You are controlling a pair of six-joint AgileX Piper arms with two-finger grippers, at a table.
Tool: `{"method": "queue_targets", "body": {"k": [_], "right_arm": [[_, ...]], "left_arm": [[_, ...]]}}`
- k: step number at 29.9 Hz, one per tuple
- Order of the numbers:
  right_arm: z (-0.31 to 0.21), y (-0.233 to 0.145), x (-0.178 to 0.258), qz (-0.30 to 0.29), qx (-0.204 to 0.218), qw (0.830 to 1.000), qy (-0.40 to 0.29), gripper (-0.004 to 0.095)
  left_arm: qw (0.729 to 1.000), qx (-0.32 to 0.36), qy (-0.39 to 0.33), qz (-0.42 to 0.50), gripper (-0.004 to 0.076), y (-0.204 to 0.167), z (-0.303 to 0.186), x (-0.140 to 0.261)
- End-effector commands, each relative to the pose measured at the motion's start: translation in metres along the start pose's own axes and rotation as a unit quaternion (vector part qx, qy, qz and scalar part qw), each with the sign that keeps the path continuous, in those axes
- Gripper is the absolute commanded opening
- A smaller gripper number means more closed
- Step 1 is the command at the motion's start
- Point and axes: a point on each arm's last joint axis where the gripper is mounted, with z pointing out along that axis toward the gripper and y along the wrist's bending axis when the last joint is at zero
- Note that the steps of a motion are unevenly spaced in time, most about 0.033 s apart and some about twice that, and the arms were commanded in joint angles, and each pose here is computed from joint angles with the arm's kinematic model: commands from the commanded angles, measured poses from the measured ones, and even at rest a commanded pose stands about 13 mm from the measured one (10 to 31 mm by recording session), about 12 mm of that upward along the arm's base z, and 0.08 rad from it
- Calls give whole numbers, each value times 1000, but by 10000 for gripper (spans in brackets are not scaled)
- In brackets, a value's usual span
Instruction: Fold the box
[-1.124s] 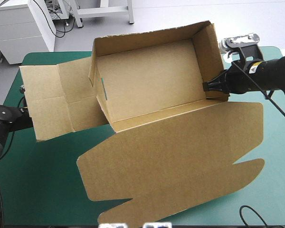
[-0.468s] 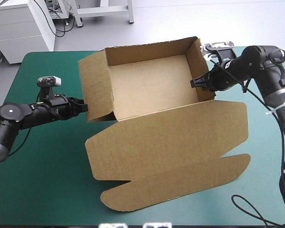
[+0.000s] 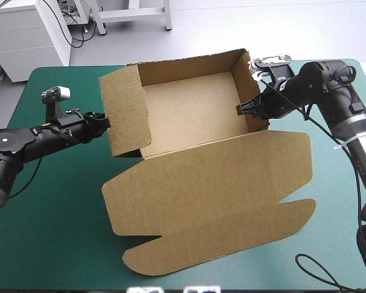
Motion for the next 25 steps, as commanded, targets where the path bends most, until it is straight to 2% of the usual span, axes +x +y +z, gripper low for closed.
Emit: {"method": "queue_targets", "body": {"k": [1,5,8,13,16,20,25], "right_arm": [[-25,10,-9,-2,2,998,-68,-11],[-25,11,-9,-3,6,998,-67,-11],[-25,11,-9,-3,6,998,-67,-11],[-25,11,-8,-4,8,998,-65,-11],[-25,10,-9,-4,9,998,-66,-11],[-25,10,-9,-6,13,998,-68,-11],[-25,10,-9,-6,13,998,-68,-11]], "left_arm": [[999,39,-36,-9,-8,-19,-11,-12],[999,27,-25,11,-2,-17,-10,-10],[999,22,-13,23,67,-17,-10,-7],[998,52,-22,-9,375,-22,-11,-9],[993,84,-41,-66,501,-27,-12,-13],[989,112,-44,-87,508,-32,-13,-15],[990,110,-38,-82,505,-32,-13,-14]]}}
